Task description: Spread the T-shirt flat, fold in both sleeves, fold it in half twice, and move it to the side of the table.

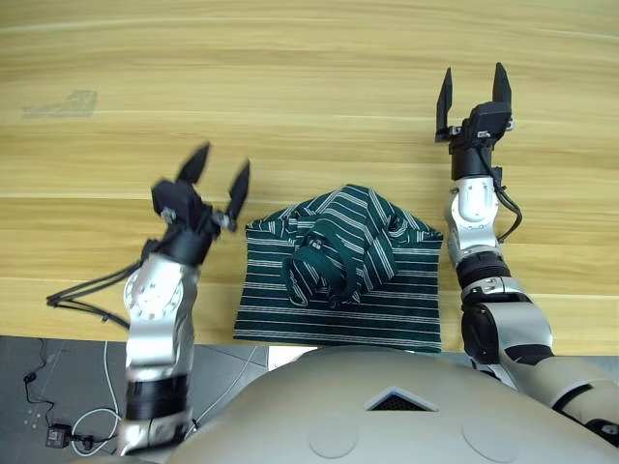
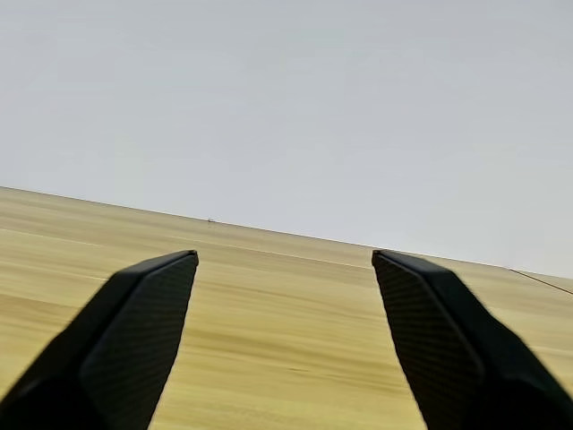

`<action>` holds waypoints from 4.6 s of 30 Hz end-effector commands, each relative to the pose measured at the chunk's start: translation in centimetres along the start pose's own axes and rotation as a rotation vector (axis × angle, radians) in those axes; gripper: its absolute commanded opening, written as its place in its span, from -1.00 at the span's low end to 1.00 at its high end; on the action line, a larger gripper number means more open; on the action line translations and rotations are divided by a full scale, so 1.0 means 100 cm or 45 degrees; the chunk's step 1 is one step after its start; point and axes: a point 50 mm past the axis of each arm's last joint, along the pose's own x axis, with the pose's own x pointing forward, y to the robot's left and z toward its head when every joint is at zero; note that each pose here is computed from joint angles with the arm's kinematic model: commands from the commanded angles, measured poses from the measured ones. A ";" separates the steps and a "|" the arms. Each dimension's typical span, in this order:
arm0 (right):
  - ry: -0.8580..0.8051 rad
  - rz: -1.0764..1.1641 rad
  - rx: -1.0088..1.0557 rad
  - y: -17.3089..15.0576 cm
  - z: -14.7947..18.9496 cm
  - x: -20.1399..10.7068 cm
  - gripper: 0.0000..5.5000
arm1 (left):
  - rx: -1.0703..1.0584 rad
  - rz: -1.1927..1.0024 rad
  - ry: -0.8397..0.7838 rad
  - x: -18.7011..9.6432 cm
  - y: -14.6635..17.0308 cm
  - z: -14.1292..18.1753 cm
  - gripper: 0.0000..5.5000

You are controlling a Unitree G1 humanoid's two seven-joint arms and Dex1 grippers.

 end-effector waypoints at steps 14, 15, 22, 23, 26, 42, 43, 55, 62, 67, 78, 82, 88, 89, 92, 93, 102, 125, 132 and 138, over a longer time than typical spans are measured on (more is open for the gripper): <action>-0.021 0.021 0.012 0.009 0.005 0.004 0.32 | -0.127 -0.465 0.351 -0.038 -0.039 -0.044 0.05; -0.020 0.021 0.012 0.009 0.005 0.004 0.32 | -0.112 -0.455 0.354 -0.037 -0.038 -0.045 0.05; -0.015 0.027 0.011 0.010 0.005 0.004 0.32 | -0.113 -0.421 0.327 -0.032 -0.035 -0.045 0.05; -0.014 0.028 0.010 0.010 0.005 0.004 0.32 | -0.115 -0.418 0.318 -0.033 -0.034 -0.044 0.05; -0.015 0.027 0.009 0.010 0.005 0.003 0.32 | -0.121 -0.426 0.271 -0.033 -0.032 -0.037 0.05; -0.014 0.032 0.005 0.011 0.005 0.002 0.32 | -0.169 -0.438 0.349 -0.031 -0.034 -0.059 0.05; -0.014 0.033 0.005 0.011 0.005 0.003 0.32 | -0.191 -0.456 0.327 -0.033 -0.035 -0.056 0.05; -0.009 0.041 -0.001 0.012 0.004 0.003 0.30 | -0.192 -0.472 0.257 -0.033 -0.034 -0.049 -0.71; -0.002 0.043 -0.001 0.013 0.003 0.004 0.30 | -0.161 -0.460 0.256 -0.028 -0.031 -0.050 -1.00; 0.007 0.036 -0.002 0.011 0.002 0.006 0.30 | -0.117 -0.427 0.145 0.004 -0.029 -0.042 -1.00; -0.146 0.567 0.226 0.029 0.053 -0.086 0.30 | -0.133 -0.472 0.071 0.030 -0.033 -0.027 -1.00; -0.014 0.885 0.277 0.025 0.064 -0.128 0.30 | -0.038 -0.417 0.045 0.030 -0.026 -0.012 -1.00; 0.115 0.981 0.274 0.038 0.061 -0.156 0.30 | 0.015 -0.193 -0.025 0.041 -0.007 0.007 -1.00; 0.124 1.003 0.274 0.042 0.060 -0.160 0.30 | 0.018 -0.190 -0.023 0.042 -0.007 0.008 -1.00; 0.140 1.027 0.264 0.051 0.058 -0.164 0.30 | 0.012 -0.190 0.000 0.042 -0.009 0.004 -1.00; 0.148 1.029 0.270 0.055 0.058 -0.165 0.30 | 0.008 -0.190 0.014 0.043 -0.010 0.001 -1.00; 0.160 1.099 0.302 0.073 0.060 -0.166 0.30 | -0.005 -0.197 0.042 0.048 -0.015 -0.007 -1.00; 0.329 1.132 0.484 0.084 0.080 -0.157 0.30 | 0.080 -0.255 -0.038 0.083 -0.033 -0.003 -1.00; 0.418 1.176 0.415 0.087 0.073 -0.164 0.30 | 0.070 -0.272 -0.107 0.090 -0.041 0.006 -1.00; 0.433 1.206 0.311 0.086 0.066 -0.166 0.30 | 0.057 -0.295 -0.164 0.093 -0.046 0.017 -1.00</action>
